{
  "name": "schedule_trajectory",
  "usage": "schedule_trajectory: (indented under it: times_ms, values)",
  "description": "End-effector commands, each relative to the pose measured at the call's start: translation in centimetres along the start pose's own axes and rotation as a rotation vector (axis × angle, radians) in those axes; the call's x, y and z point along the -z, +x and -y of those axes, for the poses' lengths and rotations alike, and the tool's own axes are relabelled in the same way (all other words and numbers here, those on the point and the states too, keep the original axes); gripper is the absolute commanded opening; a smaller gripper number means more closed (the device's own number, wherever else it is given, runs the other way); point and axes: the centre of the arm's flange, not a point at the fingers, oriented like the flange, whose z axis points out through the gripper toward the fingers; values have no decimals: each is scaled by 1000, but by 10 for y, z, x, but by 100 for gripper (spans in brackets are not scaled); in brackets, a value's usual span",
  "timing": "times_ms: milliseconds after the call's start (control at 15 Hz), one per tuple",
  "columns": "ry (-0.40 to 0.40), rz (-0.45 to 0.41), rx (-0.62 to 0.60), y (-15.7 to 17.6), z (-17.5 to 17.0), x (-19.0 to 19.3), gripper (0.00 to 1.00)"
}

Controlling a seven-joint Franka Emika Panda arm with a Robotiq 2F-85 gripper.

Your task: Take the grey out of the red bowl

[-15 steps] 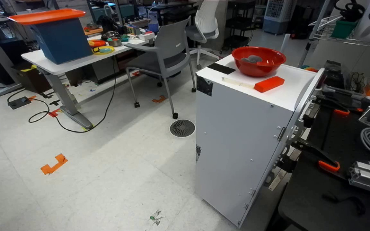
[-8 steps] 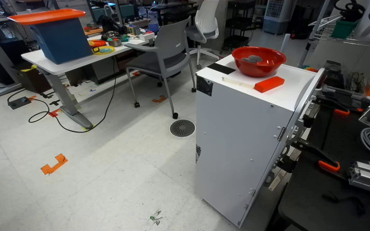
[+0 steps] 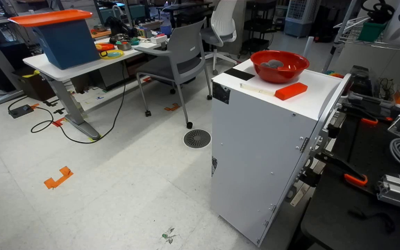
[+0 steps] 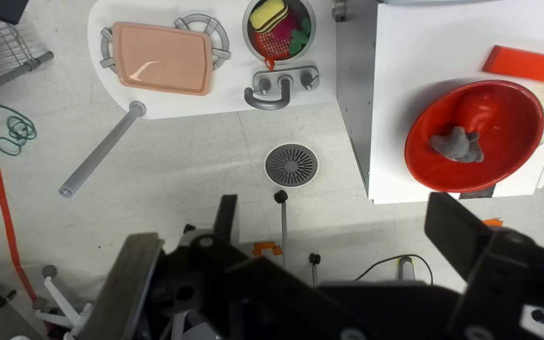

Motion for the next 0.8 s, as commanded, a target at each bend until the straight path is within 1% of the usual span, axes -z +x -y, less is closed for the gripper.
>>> schedule_trajectory:
  times_ms: [0,533,667,733]
  values:
    - [0,0,0,0,0,0,100]
    - [0,0,0,0,0,0,100]
    - [4,-15,-17,4,-8,4,100]
    - [19,-18,-25,8,-12,7,100]
